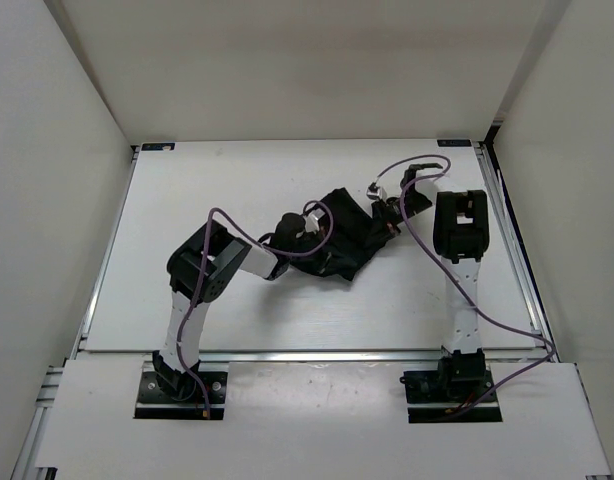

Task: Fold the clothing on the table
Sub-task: Fold the skirt

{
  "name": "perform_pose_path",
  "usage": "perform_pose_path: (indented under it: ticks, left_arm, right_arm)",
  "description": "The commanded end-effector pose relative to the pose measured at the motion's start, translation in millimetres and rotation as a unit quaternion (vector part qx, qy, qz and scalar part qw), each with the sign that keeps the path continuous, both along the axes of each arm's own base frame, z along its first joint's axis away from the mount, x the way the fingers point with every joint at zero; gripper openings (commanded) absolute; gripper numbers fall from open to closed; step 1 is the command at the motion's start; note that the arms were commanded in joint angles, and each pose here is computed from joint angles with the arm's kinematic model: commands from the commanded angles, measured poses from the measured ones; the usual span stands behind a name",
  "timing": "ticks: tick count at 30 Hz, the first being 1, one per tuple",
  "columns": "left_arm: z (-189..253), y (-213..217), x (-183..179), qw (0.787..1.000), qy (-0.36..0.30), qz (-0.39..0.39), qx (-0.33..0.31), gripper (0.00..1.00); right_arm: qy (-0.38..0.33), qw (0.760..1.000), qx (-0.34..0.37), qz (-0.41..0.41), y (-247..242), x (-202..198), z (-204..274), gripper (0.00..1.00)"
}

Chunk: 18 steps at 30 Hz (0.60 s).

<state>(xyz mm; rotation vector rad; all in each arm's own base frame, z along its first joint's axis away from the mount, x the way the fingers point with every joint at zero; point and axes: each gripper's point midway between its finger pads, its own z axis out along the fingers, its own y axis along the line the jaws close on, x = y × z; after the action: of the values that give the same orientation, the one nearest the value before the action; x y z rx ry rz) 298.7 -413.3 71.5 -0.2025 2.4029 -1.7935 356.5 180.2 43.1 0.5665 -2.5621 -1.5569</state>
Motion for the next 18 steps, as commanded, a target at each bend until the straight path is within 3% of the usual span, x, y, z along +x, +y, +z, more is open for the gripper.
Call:
perform_pose_path:
  ticks: [1, 7, 10, 16, 18]
  left_arm:
    - [0, 17, -7, 1.000, -0.002, -0.007, 0.010, 0.00]
    - [-33, 58, -6, 0.996, 0.021, 0.012, 0.086, 0.00]
    - [-3, 63, 6, 0.998, -0.013, 0.023, 0.062, 0.00]
    - [65, 77, 32, 0.995, -0.083, 0.052, 0.032, 0.00]
    - [66, 95, 39, 0.993, -0.086, 0.075, 0.039, 0.00]
  right_arm:
    - [0.007, 0.999, -0.031, 0.000, -1, 4, -3, 0.00]
    - [0.010, 0.999, -0.049, 0.002, 4, 3, -4, 0.00]
    - [-0.023, 1.000, 0.005, -0.005, 7, 8, 30, 0.00]
    - [-0.177, 0.980, 0.089, -0.016, 10, 39, 125, 0.00]
    - [-0.181, 0.978, 0.097, -0.022, 11, 54, 120, 0.00]
